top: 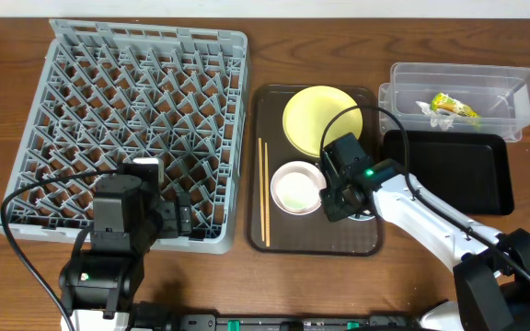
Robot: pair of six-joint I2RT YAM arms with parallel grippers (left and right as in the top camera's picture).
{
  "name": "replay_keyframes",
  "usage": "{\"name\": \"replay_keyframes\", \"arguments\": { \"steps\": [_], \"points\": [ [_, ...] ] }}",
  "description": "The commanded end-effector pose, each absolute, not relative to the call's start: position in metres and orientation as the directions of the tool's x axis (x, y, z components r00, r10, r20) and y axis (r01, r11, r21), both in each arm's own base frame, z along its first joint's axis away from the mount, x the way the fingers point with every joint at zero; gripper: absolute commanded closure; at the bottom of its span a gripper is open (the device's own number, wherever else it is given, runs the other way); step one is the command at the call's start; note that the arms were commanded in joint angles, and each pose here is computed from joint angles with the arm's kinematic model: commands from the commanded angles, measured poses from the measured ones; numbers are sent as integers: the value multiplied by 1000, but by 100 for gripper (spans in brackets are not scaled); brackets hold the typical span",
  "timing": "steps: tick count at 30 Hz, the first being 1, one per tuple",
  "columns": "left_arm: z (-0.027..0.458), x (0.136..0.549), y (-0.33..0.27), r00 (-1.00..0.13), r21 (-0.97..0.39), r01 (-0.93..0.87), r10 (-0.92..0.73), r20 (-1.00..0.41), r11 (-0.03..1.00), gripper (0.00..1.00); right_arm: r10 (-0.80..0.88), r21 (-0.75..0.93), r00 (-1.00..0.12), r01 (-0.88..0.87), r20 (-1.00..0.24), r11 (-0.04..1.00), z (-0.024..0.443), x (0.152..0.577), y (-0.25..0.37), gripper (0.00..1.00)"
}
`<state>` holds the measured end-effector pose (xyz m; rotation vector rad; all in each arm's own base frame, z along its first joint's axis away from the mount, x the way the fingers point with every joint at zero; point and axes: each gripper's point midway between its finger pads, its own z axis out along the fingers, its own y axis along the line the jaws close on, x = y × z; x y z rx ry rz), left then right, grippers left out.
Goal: Sort waste into correct bins and load items into the dishwasher
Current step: 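Grasp the light-blue rice bowl rim with the right gripper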
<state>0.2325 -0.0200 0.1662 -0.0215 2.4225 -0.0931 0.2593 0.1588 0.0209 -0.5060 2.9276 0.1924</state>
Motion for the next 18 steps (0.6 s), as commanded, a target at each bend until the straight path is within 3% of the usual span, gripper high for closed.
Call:
{"name": "replay_keyframes", "arguments": {
  "steps": [1, 7, 18],
  "points": [
    [175, 235, -19, -738, -82, -3, -58, -672, 997, 8, -279, 41, -947, -288, -158, 957, 14, 257, 146, 99],
    [175, 235, -19, -738, -82, -3, -58, -672, 997, 8, -269, 69, -944, -286, -192, 956, 30, 262, 152, 99],
    [175, 235, -19, -738, -82, -3, -58, -672, 997, 8, -160, 118, -908, -221, -387, 968, 126, 302, 142, 99]
  ]
}}
